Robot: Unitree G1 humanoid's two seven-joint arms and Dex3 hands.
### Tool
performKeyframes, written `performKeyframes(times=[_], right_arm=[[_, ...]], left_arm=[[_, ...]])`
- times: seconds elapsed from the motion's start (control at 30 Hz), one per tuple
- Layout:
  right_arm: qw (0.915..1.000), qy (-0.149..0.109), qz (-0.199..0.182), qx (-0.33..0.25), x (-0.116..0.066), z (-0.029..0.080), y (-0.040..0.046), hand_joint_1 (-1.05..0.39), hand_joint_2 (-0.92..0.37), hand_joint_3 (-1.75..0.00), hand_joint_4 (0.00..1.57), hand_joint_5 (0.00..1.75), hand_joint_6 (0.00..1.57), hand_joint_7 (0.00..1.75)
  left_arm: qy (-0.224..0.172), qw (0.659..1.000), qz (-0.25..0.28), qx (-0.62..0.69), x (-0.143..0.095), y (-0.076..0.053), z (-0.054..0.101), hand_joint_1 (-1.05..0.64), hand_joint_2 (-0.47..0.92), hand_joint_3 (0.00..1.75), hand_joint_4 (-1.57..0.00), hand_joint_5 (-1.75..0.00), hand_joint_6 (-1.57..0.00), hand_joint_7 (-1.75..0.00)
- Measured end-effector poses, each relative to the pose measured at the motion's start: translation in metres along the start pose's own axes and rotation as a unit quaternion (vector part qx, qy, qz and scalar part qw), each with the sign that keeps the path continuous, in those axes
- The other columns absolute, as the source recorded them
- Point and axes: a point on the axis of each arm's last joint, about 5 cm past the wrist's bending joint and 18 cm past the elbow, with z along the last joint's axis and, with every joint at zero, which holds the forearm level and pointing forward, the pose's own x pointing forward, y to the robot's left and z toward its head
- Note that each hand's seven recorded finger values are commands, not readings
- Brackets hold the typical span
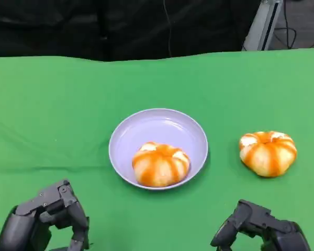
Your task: Grasp the bread from the table and place it into the plate.
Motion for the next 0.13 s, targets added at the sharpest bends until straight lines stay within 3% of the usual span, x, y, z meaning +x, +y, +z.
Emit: performKeyframes(times=[0.13], right_arm=[[1.0,0.0,0.001,0.002,-0.0006,-0.0002,-0.0007,-0.06,-0.29,-1.38,0.76,1.58,0.82,1.3]], left_arm=[[-0.001,1.0,0.002,-0.002,0.0001,-0.0009,-0.0002,0.01,0.41,1.34,-0.91,-1.75,-0.76,-1.67]])
